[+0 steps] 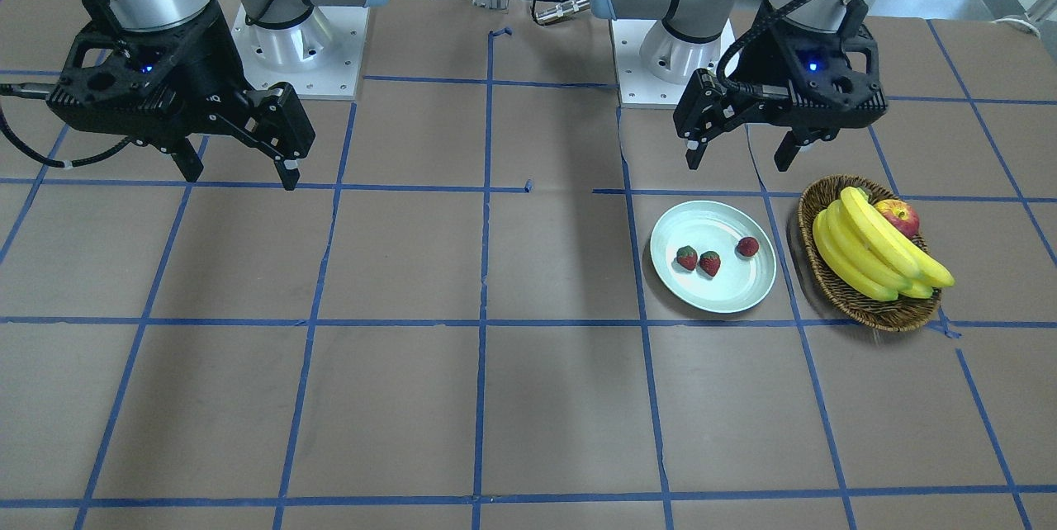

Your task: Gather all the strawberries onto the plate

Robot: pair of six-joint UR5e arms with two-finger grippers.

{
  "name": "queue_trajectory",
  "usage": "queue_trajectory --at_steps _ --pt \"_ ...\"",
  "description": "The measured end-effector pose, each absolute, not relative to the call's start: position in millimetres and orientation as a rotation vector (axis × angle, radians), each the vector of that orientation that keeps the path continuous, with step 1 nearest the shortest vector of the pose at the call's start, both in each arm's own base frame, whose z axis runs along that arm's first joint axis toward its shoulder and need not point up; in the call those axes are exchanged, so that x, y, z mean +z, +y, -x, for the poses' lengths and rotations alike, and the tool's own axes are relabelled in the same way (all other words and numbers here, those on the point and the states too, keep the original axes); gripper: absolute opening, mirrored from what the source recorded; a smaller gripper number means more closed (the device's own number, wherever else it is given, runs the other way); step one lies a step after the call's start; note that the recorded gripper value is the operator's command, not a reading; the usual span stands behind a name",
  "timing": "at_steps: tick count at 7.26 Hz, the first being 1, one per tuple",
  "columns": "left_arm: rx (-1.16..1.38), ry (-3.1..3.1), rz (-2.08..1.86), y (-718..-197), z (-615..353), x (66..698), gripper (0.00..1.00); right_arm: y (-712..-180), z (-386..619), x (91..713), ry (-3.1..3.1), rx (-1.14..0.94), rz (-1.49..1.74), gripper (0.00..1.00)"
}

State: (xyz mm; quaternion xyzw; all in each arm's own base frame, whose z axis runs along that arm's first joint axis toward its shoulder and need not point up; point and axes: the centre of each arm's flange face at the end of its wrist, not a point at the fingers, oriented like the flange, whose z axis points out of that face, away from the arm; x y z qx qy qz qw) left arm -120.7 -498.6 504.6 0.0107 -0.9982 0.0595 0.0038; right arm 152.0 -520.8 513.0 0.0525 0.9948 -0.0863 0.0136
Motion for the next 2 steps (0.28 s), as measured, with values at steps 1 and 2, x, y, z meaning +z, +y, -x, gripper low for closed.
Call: queue_trajectory --at_steps 1,2 --pt "0.167 -3.127 -0.038 -503.1 120.8 502.9 1.00 -521.0 -152.3 512.5 3.098 -0.267 -0.160 1.00" --pt "0.163 -3.123 -0.042 -510.1 121.0 503.8 1.00 -521.2 -152.6 512.4 3.098 -0.267 -0.158 1.00"
